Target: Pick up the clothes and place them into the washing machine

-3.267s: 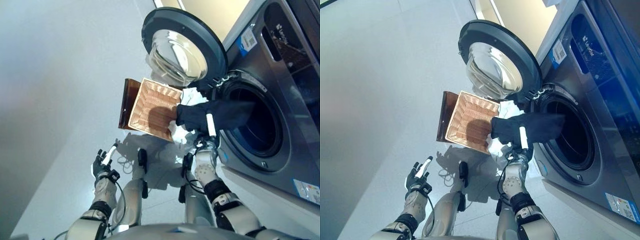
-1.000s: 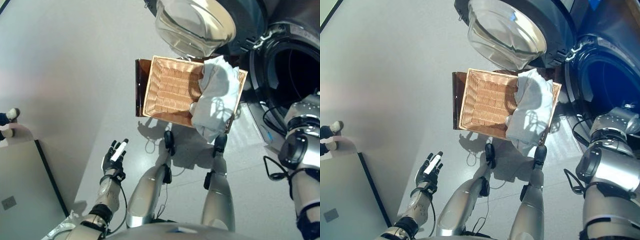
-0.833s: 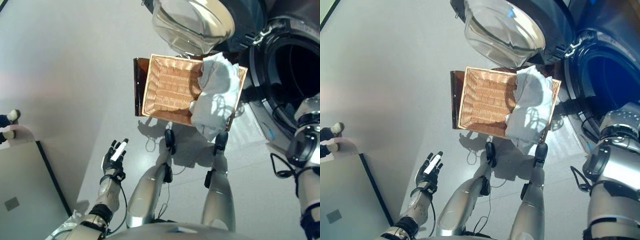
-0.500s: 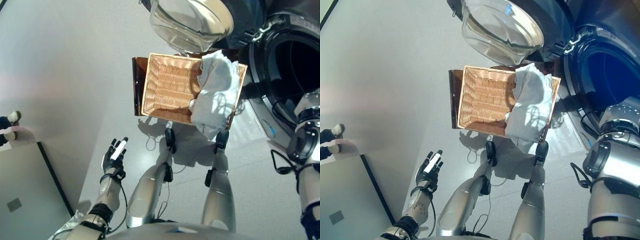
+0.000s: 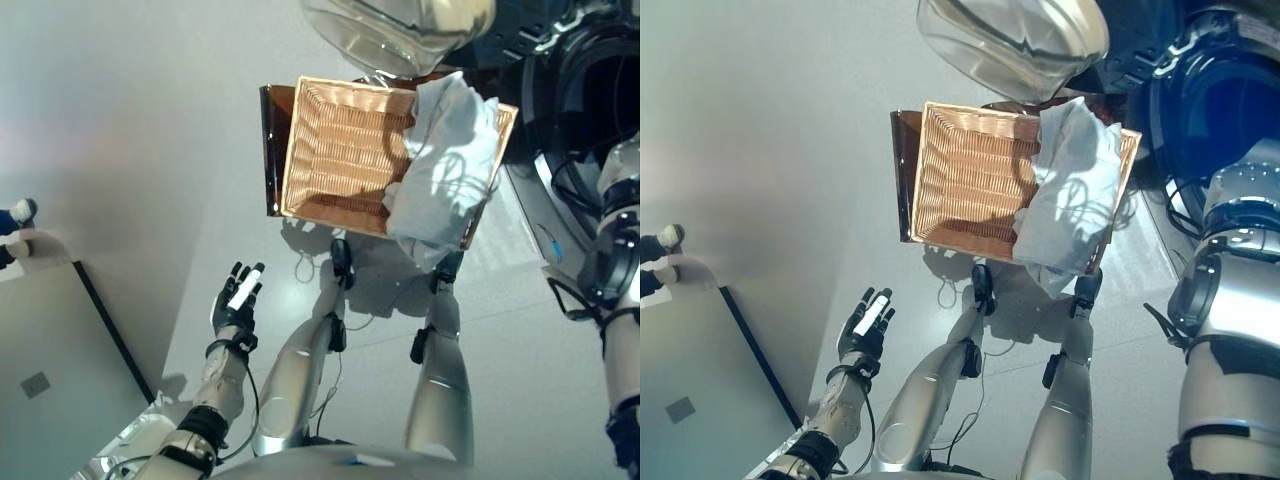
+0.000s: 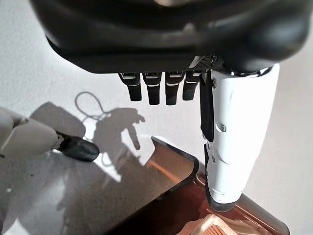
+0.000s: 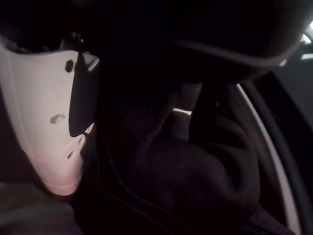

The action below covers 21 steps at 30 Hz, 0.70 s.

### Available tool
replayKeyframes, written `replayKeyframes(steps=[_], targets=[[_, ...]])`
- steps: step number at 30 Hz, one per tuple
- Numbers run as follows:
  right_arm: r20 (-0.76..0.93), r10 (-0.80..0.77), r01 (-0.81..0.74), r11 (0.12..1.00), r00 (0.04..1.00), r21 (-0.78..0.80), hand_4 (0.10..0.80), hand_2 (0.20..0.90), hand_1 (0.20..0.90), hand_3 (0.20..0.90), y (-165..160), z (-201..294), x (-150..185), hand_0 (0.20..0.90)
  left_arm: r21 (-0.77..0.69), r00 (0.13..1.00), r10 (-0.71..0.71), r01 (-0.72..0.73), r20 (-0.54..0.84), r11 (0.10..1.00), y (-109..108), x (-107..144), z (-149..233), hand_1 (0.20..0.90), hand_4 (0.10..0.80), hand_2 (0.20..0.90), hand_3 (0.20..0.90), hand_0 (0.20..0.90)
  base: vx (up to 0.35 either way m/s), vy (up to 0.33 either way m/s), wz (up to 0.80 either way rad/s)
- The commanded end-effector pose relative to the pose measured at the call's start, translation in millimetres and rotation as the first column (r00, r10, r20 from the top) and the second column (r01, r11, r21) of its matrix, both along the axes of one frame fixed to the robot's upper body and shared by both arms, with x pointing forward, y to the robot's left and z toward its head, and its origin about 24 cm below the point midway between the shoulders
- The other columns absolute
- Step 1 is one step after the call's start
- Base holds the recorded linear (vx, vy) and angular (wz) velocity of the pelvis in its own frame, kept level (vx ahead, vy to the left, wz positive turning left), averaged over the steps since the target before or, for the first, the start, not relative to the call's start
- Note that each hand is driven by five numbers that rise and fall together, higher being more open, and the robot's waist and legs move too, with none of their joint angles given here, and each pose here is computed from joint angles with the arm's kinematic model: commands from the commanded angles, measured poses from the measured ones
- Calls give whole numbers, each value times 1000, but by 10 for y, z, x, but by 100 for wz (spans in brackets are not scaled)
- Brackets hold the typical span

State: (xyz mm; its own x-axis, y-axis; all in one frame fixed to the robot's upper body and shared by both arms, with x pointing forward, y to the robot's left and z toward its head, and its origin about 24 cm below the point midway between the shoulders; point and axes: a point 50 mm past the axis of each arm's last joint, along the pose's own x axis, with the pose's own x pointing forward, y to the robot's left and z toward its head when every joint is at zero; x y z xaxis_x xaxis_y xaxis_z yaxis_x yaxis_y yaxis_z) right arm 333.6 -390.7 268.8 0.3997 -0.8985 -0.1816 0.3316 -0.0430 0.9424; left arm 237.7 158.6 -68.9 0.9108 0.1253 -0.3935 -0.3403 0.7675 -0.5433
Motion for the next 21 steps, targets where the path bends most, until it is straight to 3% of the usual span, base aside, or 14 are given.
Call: replayKeyframes(steps=[1,7,21], targets=[[84,-133,152,951,987,-271,300,200,200,200,-233,762,-376,200,79,998,42,-46,51,996,272,-31,84,900,800,900,900,900,-13,-19,7],[88,-135,156,933,987,-325,300,200,200,200,-213,920,-407,200,78,996,46,-52,80,996,305,16,154,900,800,900,900,900,-8,2,3],[198,-215,263,928,956,-264,300,200,200,200,-230,1161,-600,200,82,990,122,-128,74,988,447,-6,159,900,800,900,900,900,0,0,0]])
